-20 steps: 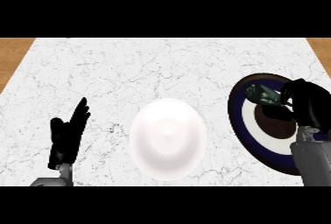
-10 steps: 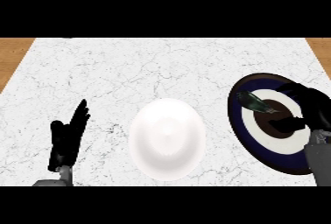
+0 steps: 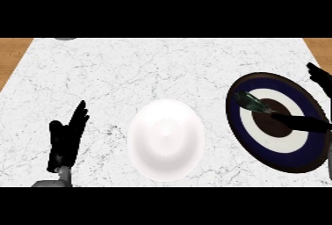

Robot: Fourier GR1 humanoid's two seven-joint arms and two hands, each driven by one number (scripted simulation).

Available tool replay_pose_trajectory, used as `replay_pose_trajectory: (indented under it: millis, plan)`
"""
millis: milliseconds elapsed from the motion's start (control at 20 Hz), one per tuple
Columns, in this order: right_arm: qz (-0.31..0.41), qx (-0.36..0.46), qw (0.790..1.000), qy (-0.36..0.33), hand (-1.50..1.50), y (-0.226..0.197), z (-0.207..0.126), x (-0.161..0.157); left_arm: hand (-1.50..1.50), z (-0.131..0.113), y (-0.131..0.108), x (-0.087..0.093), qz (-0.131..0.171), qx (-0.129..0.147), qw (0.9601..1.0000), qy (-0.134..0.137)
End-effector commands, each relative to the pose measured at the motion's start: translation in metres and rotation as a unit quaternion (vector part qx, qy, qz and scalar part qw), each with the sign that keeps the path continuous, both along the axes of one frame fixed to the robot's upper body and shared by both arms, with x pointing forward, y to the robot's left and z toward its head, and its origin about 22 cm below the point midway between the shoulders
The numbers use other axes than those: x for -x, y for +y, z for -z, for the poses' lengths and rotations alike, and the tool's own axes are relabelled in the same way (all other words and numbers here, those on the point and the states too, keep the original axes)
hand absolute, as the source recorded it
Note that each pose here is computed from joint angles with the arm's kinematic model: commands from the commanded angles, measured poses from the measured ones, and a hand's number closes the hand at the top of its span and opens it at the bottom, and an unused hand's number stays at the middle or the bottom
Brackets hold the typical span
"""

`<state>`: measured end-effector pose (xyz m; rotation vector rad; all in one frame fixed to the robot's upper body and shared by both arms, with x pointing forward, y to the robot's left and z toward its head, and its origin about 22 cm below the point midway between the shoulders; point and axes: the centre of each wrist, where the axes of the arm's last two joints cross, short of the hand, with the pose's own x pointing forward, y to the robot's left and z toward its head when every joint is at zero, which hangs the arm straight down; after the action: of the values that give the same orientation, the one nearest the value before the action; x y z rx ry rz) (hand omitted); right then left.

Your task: Pick the eggplant from the plate and place it in the plate

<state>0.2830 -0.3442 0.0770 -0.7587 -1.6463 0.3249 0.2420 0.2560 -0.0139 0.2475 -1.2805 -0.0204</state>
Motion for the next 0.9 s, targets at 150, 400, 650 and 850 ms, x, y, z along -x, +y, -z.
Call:
replay_pose_trajectory:
  millis: [150,400,650,850]
  plan:
    - [-0.028,-0.1,0.993,-0.053,-1.5,-0.056,-0.001,0.027,0.0,-0.011,0.002,-0.01,-0.003,0.0,0.9999,-0.01]
    - [-0.052,-0.112,0.991,-0.048,-1.5,-0.056,0.031,0.028,0.0,-0.005,-0.004,-0.004,0.005,0.001,1.0,0.002]
    - [-0.07,-0.094,0.991,-0.057,-1.5,-0.052,0.041,0.029,0.0,0.007,-0.002,-0.002,0.003,-0.009,1.0,0.0]
    - [-0.047,-0.082,0.994,-0.051,-1.5,-0.053,0.045,0.036,0.0,-0.002,-0.003,-0.008,0.006,-0.006,1.0,0.001]
